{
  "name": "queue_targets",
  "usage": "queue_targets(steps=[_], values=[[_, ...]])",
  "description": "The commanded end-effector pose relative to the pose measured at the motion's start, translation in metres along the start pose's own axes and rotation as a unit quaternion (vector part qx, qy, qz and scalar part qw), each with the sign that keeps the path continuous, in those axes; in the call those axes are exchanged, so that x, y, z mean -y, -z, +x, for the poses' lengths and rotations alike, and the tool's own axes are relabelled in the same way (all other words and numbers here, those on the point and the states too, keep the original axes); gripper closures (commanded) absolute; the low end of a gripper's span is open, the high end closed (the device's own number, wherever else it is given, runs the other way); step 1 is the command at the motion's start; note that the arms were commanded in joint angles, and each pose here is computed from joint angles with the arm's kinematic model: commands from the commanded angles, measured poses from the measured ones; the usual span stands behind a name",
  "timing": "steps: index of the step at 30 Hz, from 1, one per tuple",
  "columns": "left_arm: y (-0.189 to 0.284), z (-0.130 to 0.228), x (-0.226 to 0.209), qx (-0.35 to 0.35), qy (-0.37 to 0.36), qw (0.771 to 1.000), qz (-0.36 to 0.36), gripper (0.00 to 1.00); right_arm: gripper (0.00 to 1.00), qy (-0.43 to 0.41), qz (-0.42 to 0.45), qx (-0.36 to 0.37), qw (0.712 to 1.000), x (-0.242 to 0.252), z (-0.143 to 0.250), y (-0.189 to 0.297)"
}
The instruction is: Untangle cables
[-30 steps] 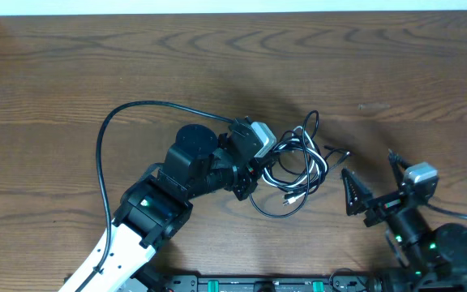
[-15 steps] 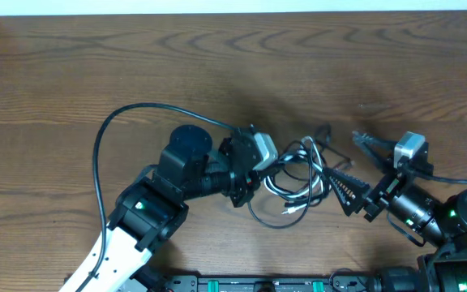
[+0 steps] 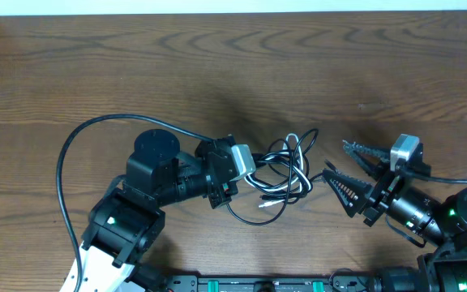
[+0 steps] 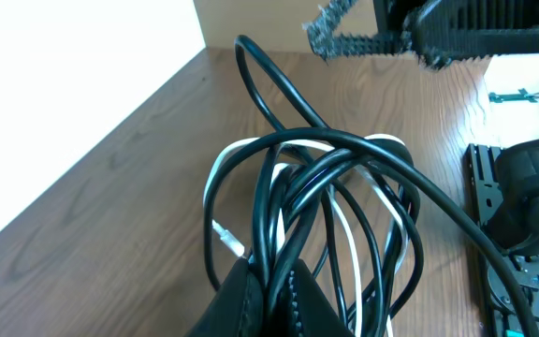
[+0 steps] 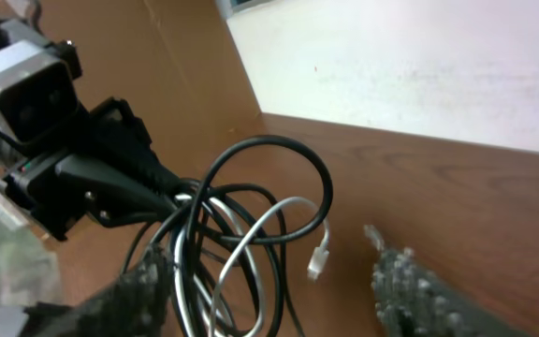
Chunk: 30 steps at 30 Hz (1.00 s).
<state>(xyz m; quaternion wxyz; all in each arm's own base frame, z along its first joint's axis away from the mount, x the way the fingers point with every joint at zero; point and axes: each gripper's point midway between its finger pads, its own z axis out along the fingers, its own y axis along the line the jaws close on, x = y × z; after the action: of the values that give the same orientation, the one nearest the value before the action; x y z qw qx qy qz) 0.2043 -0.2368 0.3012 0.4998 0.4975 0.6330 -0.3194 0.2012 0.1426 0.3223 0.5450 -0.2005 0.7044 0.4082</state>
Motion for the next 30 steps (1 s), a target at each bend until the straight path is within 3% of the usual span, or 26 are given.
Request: queue_targets(steps=[1,15,30], values=[[0.008,-0.023,0.003,0.031,-0.032,0.999,0.005,0.92,0.4,0.001,-0.008,-0.006,1.0,-0.005,0.0,0.001],[-0.006,-0.045,0.014,0.092,-0.066,0.99,0.085,0.93,0.48,-0.028,-0.02,-0.033,0.999,-0.003,0.017,-0.002],[-0.011,-0.056,0.006,0.118,-0.091,0.986,0.076,0.93,0.54,-0.051,-0.06,-0.061,0.995,-0.008,0.026,-0.008]])
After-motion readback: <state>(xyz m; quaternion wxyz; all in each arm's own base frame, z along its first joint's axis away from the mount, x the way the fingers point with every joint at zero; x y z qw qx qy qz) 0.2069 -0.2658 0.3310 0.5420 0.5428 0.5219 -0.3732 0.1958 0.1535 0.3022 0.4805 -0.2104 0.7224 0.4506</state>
